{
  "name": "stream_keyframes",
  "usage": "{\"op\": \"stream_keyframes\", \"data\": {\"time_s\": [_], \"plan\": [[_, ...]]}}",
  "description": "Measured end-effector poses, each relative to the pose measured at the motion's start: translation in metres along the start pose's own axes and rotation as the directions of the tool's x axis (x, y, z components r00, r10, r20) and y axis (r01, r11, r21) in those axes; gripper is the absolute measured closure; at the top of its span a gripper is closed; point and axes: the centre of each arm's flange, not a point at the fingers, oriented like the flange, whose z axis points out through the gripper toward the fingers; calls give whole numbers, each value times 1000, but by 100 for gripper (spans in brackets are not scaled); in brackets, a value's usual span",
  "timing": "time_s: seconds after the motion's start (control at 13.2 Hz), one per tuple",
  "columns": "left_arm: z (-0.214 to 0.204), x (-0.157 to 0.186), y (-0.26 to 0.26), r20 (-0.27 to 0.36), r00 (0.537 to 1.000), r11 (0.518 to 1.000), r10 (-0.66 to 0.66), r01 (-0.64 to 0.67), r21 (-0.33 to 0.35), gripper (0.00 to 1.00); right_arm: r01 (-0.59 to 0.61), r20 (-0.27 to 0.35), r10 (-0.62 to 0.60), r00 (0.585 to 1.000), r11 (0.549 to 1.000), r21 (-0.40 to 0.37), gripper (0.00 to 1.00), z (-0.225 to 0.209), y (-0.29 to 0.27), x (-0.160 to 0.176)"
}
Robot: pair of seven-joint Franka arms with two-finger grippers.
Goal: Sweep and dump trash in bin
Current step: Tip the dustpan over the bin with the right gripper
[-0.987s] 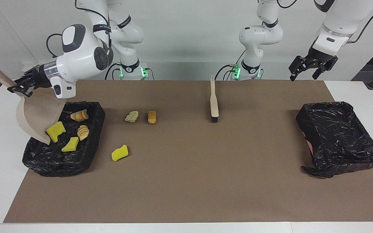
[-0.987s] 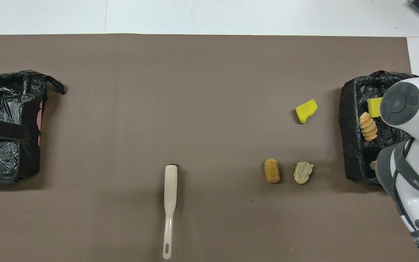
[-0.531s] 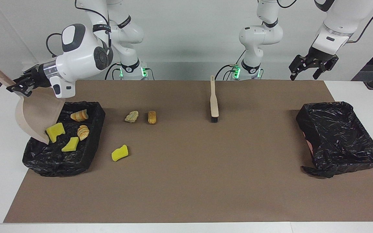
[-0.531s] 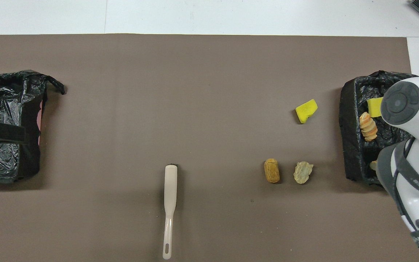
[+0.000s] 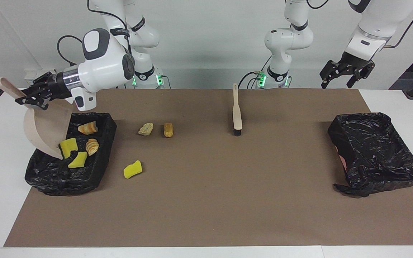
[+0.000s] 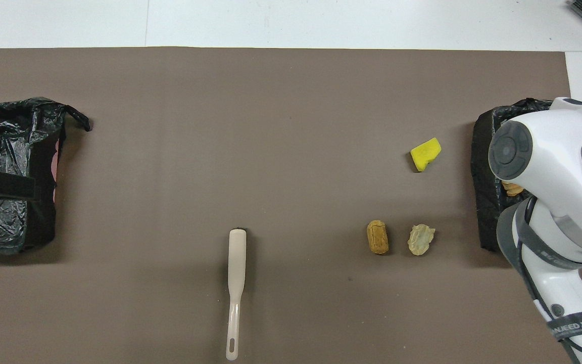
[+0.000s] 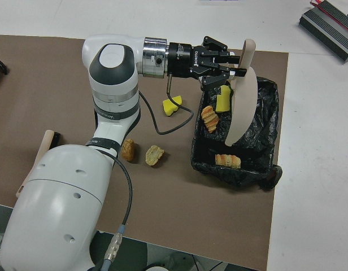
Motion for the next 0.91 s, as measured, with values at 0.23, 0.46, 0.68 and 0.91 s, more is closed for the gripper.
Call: {"op": "stream_keyframes", "data": {"time_s": [0.23, 0.46, 0.68, 0.91], "plan": [[0, 0, 0, 1, 1000, 1000, 0, 0, 0, 0, 44, 46, -43, 998, 999, -10, 69, 1, 3, 0], [0, 0, 0, 2, 1000, 1000, 0, 0, 0, 0, 95, 47, -94, 994, 995, -8, 69, 0, 3, 0], [0, 0, 0, 3, 1000, 1000, 0, 0, 0, 0, 103, 47, -102, 994, 995, -7, 69, 1, 3, 0], [0, 0, 0, 4, 1000, 1000, 0, 0, 0, 0, 208, 42, -207, 977, 978, -11, 69, -4, 6, 1]]}}
